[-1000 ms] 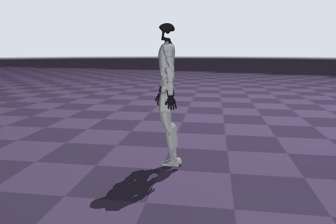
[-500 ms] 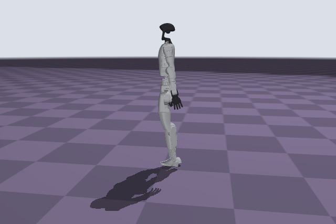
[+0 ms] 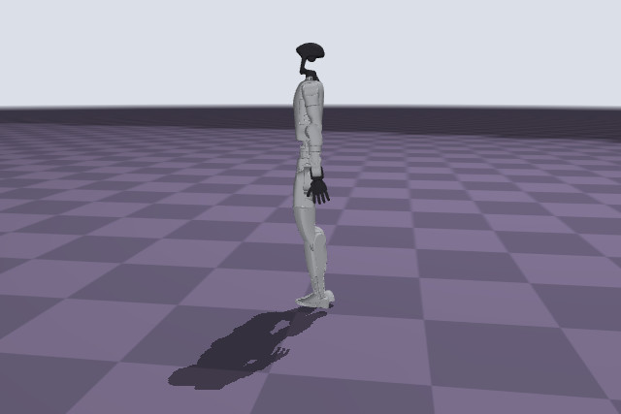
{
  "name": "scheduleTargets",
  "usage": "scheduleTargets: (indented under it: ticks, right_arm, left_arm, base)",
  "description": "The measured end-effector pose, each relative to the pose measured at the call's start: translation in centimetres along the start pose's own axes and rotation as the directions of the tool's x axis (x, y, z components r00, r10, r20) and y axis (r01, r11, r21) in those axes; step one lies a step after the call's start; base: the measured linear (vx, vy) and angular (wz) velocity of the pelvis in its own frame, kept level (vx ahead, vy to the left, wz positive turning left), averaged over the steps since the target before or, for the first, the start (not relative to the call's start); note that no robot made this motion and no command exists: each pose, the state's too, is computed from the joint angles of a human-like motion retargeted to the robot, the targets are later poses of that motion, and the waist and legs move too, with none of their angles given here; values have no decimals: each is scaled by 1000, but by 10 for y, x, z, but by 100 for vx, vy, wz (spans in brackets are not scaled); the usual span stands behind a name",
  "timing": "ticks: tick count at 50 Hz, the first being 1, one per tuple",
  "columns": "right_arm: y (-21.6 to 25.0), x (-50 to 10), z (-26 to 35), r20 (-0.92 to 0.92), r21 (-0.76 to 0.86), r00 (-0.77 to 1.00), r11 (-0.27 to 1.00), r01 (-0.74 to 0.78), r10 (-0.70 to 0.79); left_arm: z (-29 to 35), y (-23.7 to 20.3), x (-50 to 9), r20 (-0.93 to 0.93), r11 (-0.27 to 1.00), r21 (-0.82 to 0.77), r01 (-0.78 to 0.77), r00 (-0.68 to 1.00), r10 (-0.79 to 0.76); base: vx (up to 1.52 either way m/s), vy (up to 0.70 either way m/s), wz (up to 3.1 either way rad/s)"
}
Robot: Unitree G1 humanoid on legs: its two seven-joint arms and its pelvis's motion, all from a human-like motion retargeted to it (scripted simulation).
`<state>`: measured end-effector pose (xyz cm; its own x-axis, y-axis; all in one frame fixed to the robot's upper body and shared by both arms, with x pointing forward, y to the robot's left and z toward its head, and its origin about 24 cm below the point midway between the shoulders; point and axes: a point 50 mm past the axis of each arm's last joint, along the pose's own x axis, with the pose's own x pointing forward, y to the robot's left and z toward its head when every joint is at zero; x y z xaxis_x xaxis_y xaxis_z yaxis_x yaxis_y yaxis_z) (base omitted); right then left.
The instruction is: In place motions
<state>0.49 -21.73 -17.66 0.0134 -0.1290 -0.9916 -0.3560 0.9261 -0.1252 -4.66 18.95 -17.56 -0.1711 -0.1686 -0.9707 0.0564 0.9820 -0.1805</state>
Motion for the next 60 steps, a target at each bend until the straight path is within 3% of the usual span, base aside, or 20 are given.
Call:
scheduleTargets:
  ticks: [20,60]
  right_arm:
    - [2,-2,-27,-104,21,995,1000,-4,6]
    - [4,-2,-25,-99,11,995,1000,-25,26]
  left_arm:
    - [-24,-1,0,-86,999,-43,-4,996,1]
    - [-18,-5,1,-68,1000,-21,7,998,-8]
  base:
    - [0,0,0]
    - [0,0,0]
